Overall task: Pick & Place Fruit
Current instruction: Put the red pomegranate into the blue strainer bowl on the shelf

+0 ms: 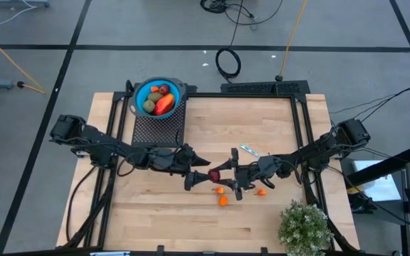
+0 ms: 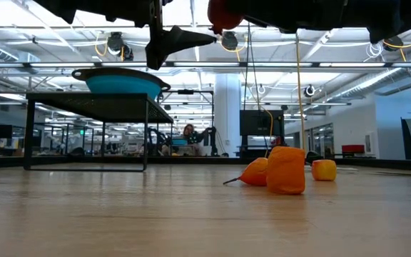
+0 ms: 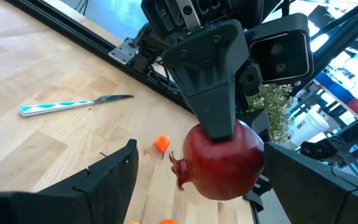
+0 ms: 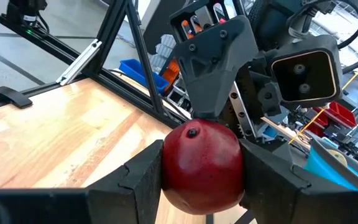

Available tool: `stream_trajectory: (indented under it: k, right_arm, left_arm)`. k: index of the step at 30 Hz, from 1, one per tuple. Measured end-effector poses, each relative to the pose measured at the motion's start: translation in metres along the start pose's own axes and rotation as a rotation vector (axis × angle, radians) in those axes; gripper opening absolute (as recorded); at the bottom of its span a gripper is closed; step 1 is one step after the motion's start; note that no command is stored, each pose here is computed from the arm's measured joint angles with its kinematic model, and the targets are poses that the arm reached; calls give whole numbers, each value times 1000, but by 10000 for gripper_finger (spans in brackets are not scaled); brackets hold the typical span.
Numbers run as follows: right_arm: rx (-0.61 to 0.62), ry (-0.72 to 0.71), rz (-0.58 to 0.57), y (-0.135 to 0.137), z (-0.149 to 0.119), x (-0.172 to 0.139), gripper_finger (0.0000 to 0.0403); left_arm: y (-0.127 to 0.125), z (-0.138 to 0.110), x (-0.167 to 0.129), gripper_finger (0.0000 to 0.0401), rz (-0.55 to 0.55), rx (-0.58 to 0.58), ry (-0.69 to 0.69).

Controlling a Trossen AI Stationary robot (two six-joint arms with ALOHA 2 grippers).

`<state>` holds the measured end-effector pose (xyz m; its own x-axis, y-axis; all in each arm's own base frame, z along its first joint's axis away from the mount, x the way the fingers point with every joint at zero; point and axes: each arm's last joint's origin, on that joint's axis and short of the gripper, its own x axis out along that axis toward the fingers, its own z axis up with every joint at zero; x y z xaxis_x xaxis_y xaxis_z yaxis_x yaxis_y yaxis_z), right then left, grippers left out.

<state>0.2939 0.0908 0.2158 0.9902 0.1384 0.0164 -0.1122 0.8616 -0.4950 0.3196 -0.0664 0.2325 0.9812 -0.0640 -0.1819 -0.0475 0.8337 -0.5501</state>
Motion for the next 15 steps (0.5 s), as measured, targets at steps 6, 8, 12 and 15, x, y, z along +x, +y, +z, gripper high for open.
stream_trajectory:
  k: [6,8,12,15]
  right_arm:
    - [4,-11,19,0,1,1,184]
    - [8,-12,19,0,1,1,184]
    - [9,-19,24,3,4,1,185]
    - [10,-27,25,5,6,0,185]
  left_arm:
    - [1,-2,3,337,-4,-9,1]
    - [1,-2,3,337,-4,-9,-1]
    - [1,-3,3,337,-2,-6,2]
    - [1,-3,3,337,-2,-5,2]
